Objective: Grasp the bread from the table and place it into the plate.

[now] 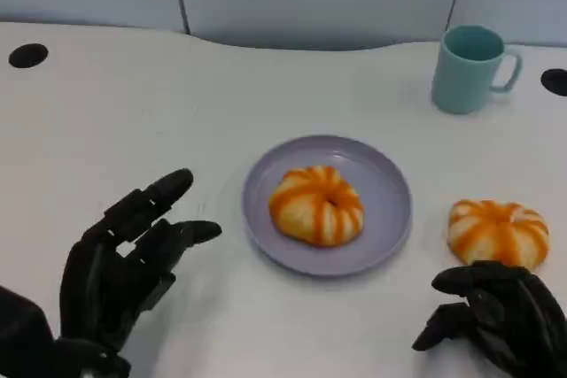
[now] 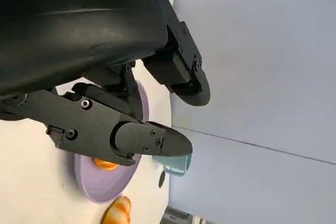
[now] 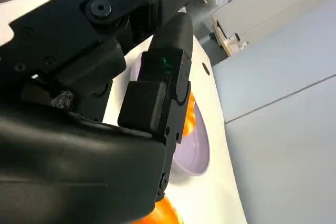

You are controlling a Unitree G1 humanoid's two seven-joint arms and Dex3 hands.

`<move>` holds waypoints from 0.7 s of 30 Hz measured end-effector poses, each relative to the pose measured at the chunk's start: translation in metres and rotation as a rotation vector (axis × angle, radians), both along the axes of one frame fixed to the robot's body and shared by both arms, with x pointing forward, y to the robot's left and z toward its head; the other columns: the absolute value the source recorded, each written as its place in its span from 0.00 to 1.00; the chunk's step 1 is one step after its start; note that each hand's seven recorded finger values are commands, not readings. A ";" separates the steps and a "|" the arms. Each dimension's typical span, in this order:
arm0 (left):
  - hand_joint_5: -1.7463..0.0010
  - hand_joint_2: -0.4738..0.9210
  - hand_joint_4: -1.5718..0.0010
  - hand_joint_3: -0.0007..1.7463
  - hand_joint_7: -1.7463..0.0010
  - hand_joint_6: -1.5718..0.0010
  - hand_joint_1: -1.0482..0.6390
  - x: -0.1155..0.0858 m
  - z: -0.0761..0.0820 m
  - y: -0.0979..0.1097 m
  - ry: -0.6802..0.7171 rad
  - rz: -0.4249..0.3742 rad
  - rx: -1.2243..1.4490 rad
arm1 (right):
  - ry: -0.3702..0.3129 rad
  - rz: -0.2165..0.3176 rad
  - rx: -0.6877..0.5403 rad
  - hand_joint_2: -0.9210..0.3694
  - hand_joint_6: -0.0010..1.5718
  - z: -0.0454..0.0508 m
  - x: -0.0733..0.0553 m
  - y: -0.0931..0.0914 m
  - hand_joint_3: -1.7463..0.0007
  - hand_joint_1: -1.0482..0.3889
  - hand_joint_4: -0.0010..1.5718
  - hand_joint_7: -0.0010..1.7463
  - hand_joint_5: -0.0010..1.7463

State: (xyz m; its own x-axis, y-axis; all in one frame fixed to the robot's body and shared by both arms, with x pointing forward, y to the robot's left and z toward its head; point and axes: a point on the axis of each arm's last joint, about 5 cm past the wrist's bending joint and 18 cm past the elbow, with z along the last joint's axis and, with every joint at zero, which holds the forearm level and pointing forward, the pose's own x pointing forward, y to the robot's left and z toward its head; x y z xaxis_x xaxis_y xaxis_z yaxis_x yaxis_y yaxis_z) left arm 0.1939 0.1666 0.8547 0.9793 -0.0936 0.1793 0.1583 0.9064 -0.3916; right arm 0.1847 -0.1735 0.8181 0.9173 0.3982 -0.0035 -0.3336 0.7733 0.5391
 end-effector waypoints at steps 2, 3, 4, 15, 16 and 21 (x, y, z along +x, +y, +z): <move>0.32 1.00 0.53 0.14 0.85 0.37 0.42 -0.005 -0.003 0.005 0.041 -0.007 0.011 | 0.000 0.000 0.001 0.15 0.98 0.0001 0.000 0.000 1.00 0.03 1.00 0.01 0.25; 0.31 1.00 0.52 0.14 0.84 0.37 0.42 -0.007 -0.005 0.007 0.062 -0.007 0.013 | 0.000 -0.001 0.001 0.15 0.98 -0.0001 0.000 0.000 1.00 0.03 1.00 0.01 0.25; 0.31 1.00 0.52 0.14 0.83 0.36 0.43 -0.009 -0.006 0.008 0.078 -0.009 0.016 | 0.001 0.000 0.001 0.15 0.98 -0.0001 0.000 0.000 1.00 0.03 1.00 0.01 0.25; 0.26 0.98 0.52 0.27 0.60 0.46 0.49 -0.012 -0.014 0.013 0.218 -0.011 -0.040 | -0.006 0.004 0.001 0.16 0.98 0.0016 0.000 0.000 1.00 0.02 1.00 0.01 0.26; 0.24 0.99 0.53 0.26 0.52 0.51 0.49 -0.013 -0.015 0.013 0.230 -0.010 -0.043 | -0.006 0.004 0.001 0.16 0.98 0.0017 0.000 0.000 1.00 0.02 1.00 0.01 0.26; 0.20 1.00 0.56 0.28 0.33 0.60 0.49 -0.015 -0.016 0.014 0.243 -0.006 -0.044 | -0.001 0.006 0.004 0.16 0.99 0.0017 0.000 0.000 1.00 0.02 1.00 0.01 0.25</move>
State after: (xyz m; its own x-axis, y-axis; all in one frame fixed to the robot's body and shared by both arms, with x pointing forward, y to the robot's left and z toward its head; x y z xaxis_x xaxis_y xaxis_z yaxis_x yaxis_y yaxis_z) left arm 0.1794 0.1810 0.8385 0.9936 -0.0968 -0.0575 0.0600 0.8872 -0.4575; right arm 0.1849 -0.1733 0.8198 0.9149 0.4037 -0.0013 -0.3386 0.7690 0.5421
